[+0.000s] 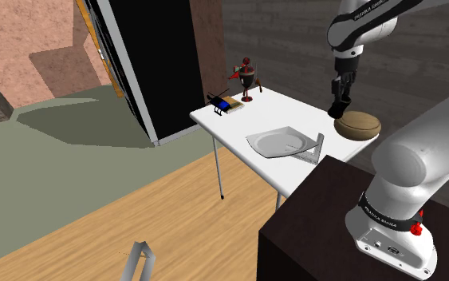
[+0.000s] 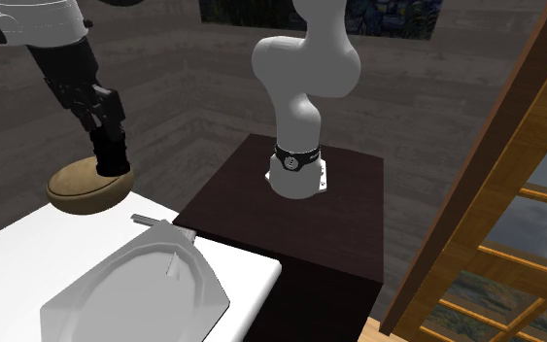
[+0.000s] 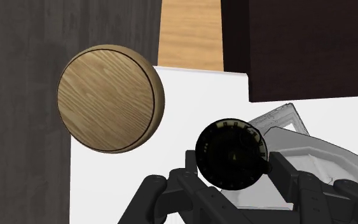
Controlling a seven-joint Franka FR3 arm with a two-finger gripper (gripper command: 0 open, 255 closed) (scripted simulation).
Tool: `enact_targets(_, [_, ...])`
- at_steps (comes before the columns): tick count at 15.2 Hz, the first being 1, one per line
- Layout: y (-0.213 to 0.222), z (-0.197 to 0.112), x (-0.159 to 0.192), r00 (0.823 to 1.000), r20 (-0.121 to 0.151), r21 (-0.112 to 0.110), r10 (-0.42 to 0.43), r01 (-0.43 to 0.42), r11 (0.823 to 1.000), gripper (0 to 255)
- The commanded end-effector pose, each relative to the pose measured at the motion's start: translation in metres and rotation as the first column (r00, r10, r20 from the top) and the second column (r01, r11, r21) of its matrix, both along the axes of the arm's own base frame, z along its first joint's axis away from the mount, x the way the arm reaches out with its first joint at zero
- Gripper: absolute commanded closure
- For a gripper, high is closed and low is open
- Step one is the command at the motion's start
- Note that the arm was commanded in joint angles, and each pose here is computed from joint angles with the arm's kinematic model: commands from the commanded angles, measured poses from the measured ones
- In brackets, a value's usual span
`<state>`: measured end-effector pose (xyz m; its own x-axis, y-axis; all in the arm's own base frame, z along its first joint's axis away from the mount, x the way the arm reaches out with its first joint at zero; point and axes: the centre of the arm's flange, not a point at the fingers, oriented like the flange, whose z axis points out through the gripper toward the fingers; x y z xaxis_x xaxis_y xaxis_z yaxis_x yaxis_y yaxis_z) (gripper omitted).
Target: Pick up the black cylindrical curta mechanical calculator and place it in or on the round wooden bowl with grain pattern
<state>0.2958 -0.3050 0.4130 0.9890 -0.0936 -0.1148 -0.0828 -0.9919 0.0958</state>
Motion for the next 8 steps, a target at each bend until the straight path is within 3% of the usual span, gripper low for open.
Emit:
enact_targets(1, [-0.028, 0.002, -0.006, 1.0, 0.0, -0.001, 0.002, -0.002, 1.0, 255])
enact_targets(8, [-0.118, 0.009, -0.027, 1.0, 0.0, -0.001, 0.002, -0.002, 1.0, 255])
